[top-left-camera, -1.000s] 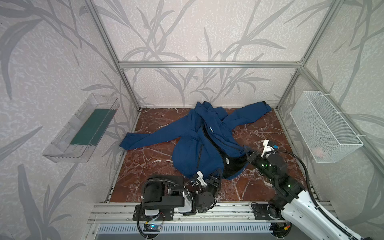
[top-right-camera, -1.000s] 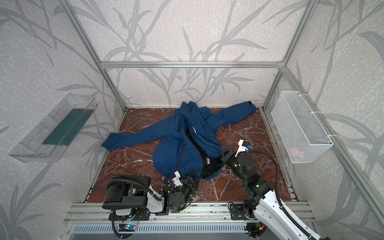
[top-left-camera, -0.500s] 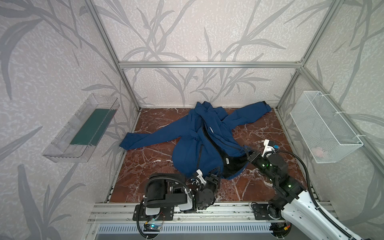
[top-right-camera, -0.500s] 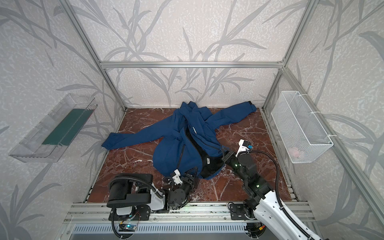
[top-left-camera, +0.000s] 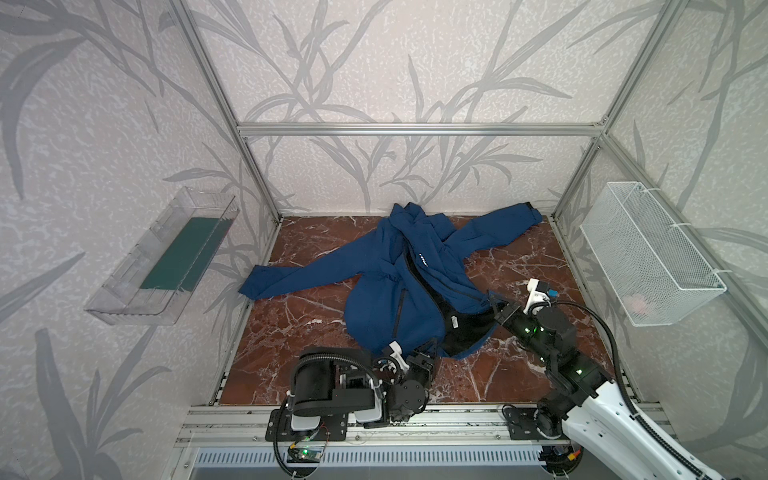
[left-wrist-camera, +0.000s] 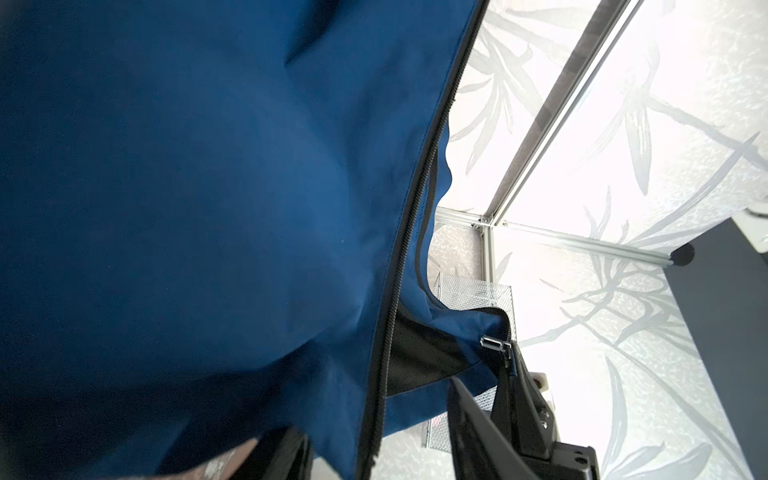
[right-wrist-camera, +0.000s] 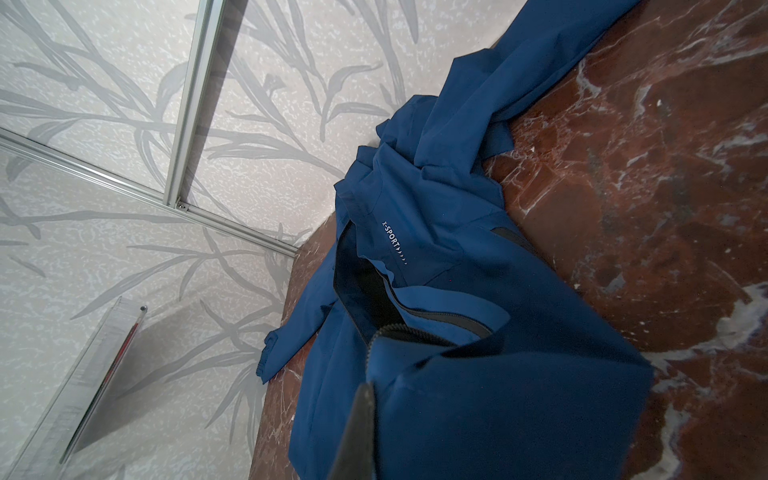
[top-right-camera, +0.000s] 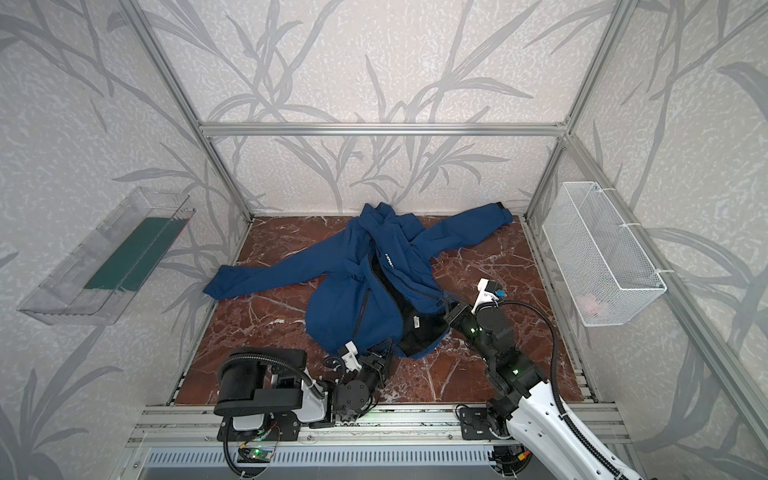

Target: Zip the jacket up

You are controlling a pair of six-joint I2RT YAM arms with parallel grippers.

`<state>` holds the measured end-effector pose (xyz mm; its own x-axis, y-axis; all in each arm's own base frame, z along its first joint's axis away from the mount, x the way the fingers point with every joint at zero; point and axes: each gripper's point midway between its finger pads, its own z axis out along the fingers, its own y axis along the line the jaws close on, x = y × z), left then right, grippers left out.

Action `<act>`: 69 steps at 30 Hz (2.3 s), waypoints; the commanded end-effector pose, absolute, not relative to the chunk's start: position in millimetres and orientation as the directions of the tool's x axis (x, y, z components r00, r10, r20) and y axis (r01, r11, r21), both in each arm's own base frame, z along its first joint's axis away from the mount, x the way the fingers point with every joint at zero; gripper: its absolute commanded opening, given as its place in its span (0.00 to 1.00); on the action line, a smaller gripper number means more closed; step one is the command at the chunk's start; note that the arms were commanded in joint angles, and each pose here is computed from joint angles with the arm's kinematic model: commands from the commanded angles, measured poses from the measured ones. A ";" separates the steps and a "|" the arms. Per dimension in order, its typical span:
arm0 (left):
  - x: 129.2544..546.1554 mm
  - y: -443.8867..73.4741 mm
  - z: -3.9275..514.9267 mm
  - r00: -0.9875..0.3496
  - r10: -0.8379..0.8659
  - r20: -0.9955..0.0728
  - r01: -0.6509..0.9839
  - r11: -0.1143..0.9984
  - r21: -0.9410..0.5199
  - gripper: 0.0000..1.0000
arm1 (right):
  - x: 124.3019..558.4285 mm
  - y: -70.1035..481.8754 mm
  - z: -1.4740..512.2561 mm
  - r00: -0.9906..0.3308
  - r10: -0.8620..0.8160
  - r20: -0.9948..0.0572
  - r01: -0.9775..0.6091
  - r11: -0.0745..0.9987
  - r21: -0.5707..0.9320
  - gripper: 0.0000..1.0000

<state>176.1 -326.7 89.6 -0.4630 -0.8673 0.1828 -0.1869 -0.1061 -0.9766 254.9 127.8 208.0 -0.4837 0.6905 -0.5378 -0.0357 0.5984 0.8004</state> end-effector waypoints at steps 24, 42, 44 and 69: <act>164.6 -313.1 78.5 -0.435 -0.875 0.211 -0.210 -0.129 -0.969 0.83 | 258.1 126.5 240.4 -0.443 0.705 -0.554 -0.100 0.575 0.812 0.00; 172.4 -329.4 93.6 -0.504 -0.850 0.154 -0.173 -0.076 -0.982 0.00 | 257.4 126.3 238.9 -0.446 0.710 -0.545 -0.096 0.567 0.818 0.00; 171.0 -332.7 96.6 -0.525 -0.839 0.142 -0.165 -0.063 -0.984 0.00 | 257.4 126.6 238.2 -0.447 0.711 -0.542 -0.096 0.565 0.820 0.00; 180.6 -342.2 77.3 -0.538 -0.821 0.188 -0.227 -0.074 -0.971 0.13 | 254.6 122.5 241.5 -0.439 0.717 -0.542 -0.098 0.561 0.822 0.00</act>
